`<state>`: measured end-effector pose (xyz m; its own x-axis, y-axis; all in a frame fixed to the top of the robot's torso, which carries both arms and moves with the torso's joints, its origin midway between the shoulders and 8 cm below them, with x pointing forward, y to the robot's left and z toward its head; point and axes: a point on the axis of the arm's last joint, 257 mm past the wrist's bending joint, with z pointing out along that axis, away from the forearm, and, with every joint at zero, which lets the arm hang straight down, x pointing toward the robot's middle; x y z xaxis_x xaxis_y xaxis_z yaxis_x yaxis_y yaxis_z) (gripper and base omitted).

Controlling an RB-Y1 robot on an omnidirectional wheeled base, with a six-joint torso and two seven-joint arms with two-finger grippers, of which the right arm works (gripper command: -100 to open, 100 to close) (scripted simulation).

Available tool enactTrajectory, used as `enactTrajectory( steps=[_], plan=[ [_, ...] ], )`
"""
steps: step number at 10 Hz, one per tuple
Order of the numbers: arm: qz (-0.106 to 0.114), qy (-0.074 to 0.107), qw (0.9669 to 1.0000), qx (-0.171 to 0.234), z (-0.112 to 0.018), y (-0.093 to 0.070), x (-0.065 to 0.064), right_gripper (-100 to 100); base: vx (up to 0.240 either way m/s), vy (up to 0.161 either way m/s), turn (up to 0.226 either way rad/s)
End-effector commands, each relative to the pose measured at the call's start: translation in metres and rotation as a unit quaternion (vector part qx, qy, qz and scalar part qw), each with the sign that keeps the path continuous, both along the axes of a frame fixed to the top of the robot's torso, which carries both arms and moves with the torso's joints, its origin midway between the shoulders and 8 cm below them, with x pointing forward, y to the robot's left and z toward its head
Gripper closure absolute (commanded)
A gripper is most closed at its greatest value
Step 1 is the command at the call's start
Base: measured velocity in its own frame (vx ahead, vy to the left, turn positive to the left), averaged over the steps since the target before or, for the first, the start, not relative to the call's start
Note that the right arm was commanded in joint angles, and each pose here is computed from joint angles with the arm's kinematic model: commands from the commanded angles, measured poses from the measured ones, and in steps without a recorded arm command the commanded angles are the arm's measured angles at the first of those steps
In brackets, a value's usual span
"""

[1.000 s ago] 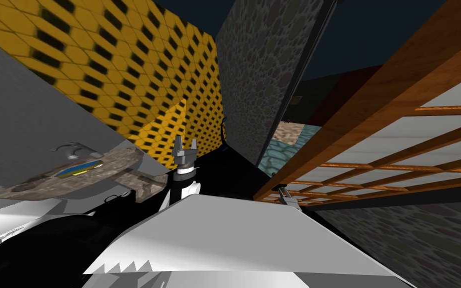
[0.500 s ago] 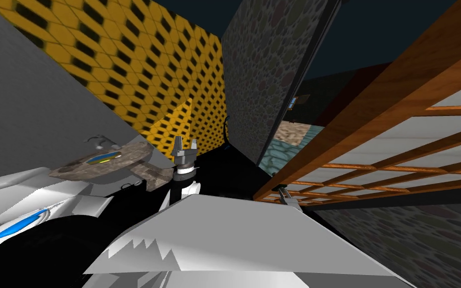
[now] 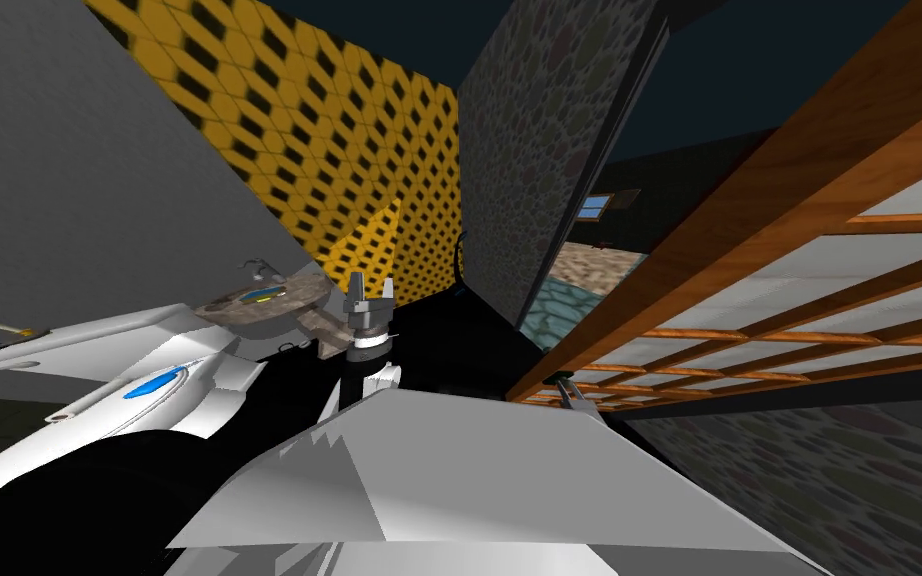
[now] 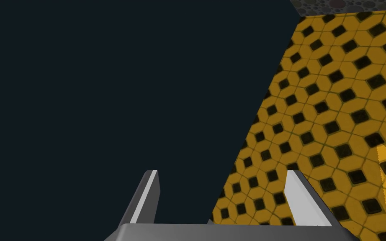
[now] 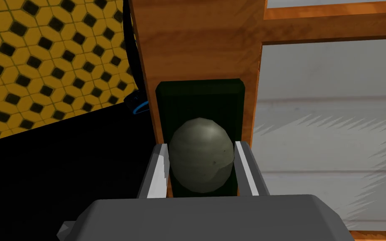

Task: Pull the door open

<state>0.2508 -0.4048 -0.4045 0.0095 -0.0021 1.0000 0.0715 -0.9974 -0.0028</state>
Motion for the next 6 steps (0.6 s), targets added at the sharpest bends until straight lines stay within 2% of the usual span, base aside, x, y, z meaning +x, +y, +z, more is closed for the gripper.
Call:
enactTrajectory(
  steps=[1, 2, 4, 6],
  plan=[
    [0.005, -0.005, 1.0, -0.001, 0.0041, -0.002, -0.0012, 100, -0.191, -0.057, 0.117],
    [0.008, -0.005, 1.0, -0.001, 0.0044, -0.0017, -0.0024, 100, -0.206, -0.036, 0.114],
    [0.009, 0.001, 1.0, 0.0, 0.0006, 0.0007, -0.0017, 100, -0.113, -0.021, 0.064],
    [0.012, 0.0, 0.9999, 0.0, 0.0011, 0.0006, 0.0006, 100, -0.203, -0.051, 0.151]
  ],
)
